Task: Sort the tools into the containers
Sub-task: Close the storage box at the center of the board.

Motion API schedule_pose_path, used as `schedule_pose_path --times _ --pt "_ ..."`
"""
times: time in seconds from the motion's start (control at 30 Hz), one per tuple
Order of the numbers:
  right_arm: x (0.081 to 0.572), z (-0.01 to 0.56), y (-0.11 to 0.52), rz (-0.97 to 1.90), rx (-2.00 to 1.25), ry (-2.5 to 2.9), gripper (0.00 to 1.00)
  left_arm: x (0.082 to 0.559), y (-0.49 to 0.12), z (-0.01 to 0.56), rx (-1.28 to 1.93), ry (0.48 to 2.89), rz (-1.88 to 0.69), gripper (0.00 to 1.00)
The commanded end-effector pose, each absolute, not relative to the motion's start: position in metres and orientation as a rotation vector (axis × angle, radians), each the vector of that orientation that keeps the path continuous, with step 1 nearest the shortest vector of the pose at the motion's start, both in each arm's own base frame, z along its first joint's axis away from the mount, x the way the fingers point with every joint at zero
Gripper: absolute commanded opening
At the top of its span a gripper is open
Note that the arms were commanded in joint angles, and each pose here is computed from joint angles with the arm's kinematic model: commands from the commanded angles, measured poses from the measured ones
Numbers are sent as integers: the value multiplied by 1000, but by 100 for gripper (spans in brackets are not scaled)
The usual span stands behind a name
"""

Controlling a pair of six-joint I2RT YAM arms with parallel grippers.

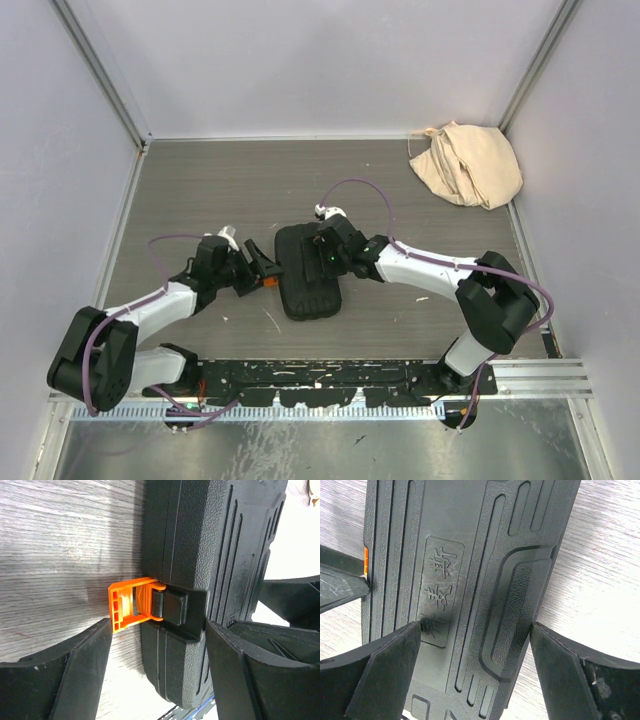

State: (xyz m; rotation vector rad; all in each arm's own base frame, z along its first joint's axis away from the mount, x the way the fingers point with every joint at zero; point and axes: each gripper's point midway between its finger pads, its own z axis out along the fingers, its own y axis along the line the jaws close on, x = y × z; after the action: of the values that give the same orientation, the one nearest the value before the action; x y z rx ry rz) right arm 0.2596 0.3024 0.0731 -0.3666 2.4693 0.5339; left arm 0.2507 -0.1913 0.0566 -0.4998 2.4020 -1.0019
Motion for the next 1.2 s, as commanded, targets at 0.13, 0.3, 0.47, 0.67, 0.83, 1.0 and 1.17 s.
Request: schedule_pose_path --times 0.13,0.3,0.47,0.67,0.83,1.0,1.17 --pt "259 78 318 605 -381 2450 92 253 -195 82 -456 2351 -1039 61" --pt "260 77 318 605 -385 2453 92 253 -197 89 -451 2332 -1060 59" --pt "259 77 319 607 -388 2456 92 254 -202 93 -440 2313 -1099 58" --pt "259 76 318 604 -387 2458 92 256 -206 103 -438 2270 -1148 58" --pt "258 73 317 600 -393 2464 92 258 -208 108 -428 2228 -1184 58" --pt "258 73 318 598 -395 2463 92 258 -211 102 -437 2228 -1208 58" --pt "258 74 317 594 -398 2466 92 260 -212 95 -447 2241 -1213 57"
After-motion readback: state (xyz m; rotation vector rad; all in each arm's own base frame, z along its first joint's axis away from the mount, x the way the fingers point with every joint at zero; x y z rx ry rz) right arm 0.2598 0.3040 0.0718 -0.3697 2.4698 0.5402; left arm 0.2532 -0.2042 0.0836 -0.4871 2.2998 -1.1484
